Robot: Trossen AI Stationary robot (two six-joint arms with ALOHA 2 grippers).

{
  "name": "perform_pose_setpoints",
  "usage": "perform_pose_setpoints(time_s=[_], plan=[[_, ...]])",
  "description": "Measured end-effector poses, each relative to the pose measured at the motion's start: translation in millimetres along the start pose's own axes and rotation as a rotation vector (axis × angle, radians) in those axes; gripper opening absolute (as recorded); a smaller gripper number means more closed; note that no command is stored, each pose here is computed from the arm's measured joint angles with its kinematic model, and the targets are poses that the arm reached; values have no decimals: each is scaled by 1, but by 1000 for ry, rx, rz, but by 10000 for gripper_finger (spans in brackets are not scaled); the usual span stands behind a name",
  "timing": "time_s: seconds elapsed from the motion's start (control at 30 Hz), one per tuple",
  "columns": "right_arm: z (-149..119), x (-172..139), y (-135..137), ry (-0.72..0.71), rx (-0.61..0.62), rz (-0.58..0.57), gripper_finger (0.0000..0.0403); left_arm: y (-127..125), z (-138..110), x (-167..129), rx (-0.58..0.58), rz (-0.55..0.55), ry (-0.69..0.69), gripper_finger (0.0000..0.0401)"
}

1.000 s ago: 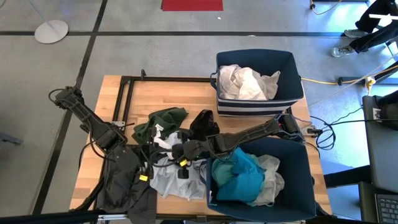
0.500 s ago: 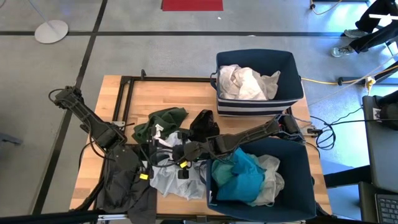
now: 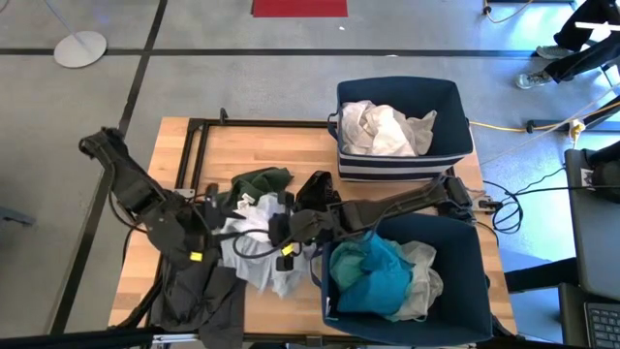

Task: Sort clothes
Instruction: Put the light blue patient gown into the bottom blue bin

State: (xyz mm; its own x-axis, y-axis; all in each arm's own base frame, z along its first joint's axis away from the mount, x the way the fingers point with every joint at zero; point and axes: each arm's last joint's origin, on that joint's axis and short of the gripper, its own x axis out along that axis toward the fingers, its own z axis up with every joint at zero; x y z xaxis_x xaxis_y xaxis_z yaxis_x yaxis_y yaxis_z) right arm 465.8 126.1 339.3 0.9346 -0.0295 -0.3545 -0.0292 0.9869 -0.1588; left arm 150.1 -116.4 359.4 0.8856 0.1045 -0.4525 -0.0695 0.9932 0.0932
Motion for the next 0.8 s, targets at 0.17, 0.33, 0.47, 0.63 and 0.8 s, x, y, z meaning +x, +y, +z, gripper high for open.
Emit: perform_pose_setpoints(time_s=[0.17,0.33,0.47,0.63,0.8], plan=[[28,-19,-10,-24,-45,-78,52,16,-8,-16,-61,9,39,172],[58,-42,-20,-57,-86,-136,50,24,-12,-22,-99,24,55,172],[80,-62,-28,-90,-105,-167,48,26,-14,-22,-85,35,71,172],[95,-81,-36,-150,-131,-225,51,24,-18,-19,-88,44,75,172],[108,-106,-46,-184,-151,-314,52,24,-18,-18,-102,54,62,172]])
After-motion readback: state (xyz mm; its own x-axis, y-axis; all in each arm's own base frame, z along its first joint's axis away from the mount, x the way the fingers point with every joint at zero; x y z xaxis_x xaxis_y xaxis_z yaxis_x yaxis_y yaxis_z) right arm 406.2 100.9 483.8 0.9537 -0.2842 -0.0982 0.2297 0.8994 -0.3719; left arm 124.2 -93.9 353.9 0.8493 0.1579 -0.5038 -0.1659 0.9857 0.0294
